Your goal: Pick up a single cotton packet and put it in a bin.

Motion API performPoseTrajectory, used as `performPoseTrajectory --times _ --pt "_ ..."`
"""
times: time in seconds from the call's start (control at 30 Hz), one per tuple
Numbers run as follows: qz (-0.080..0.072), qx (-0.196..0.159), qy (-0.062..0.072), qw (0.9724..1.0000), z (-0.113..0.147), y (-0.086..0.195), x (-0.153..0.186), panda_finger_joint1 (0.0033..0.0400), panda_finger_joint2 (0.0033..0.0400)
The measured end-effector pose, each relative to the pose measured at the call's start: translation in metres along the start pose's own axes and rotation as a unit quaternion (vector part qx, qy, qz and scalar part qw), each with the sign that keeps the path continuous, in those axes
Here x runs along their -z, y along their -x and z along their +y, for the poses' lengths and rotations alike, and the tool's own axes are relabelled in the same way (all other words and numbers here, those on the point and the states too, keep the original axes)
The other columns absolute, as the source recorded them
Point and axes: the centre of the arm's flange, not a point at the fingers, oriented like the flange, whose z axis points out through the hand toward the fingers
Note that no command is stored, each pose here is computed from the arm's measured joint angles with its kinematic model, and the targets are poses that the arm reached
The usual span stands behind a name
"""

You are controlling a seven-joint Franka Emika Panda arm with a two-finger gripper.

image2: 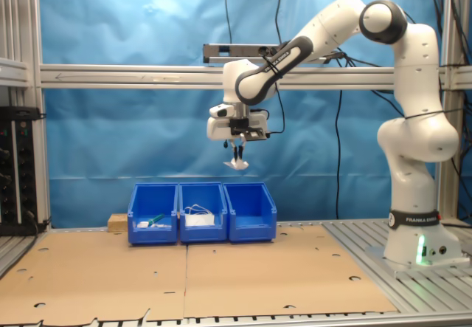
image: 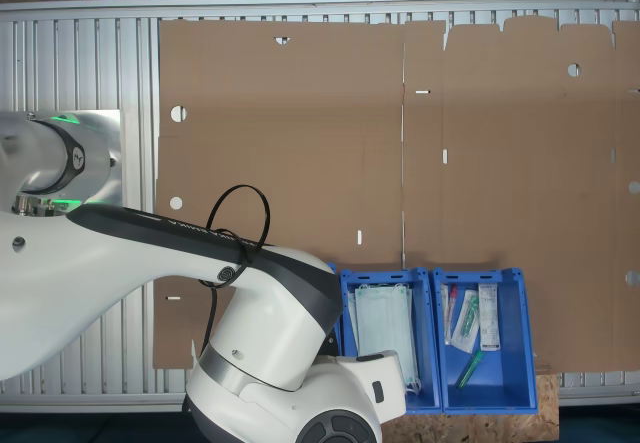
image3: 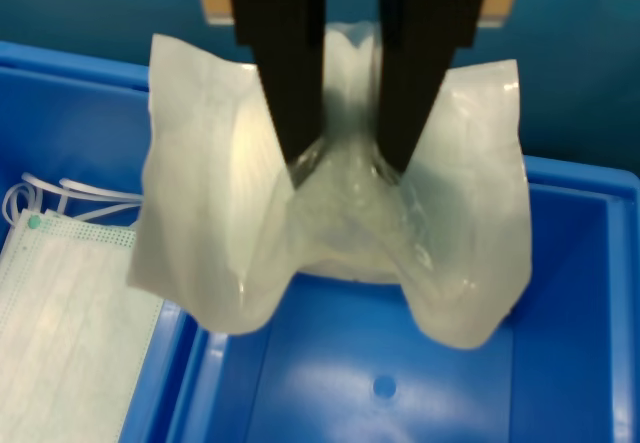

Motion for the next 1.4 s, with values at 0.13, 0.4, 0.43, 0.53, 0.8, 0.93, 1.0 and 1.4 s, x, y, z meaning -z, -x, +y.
performPoseTrajectory --times 0.13,0.4,0.43,0.53,0.8,0.93,1.0,1.4 --pt "0.0 0.0 0.0 1.0 0.0 0.0 0.0 0.006 0.006" --pt "0.0 0.0 0.0 1.0 0.0 0.0 0.0 0.0141 0.0141" --pt "0.0 0.0 0.0 1.0 0.0 0.0 0.0 0.0141 0.0141" --pt "0.0 0.0 0.0 1.0 0.0 0.0 0.0 0.0221 0.0221" --pt "0.0 0.0 0.0 1.0 0.0 0.0 0.0 0.0378 0.0378" --pt "0.0 0.0 0.0 1.0 0.0 0.0 0.0 0.0378 0.0378" --pt "0.0 0.0 0.0 1.0 0.0 0.0 0.0 0.0378 0.0378" --pt "0.0 0.0 0.0 1.0 0.0 0.0 0.0 0.0399 0.0399"
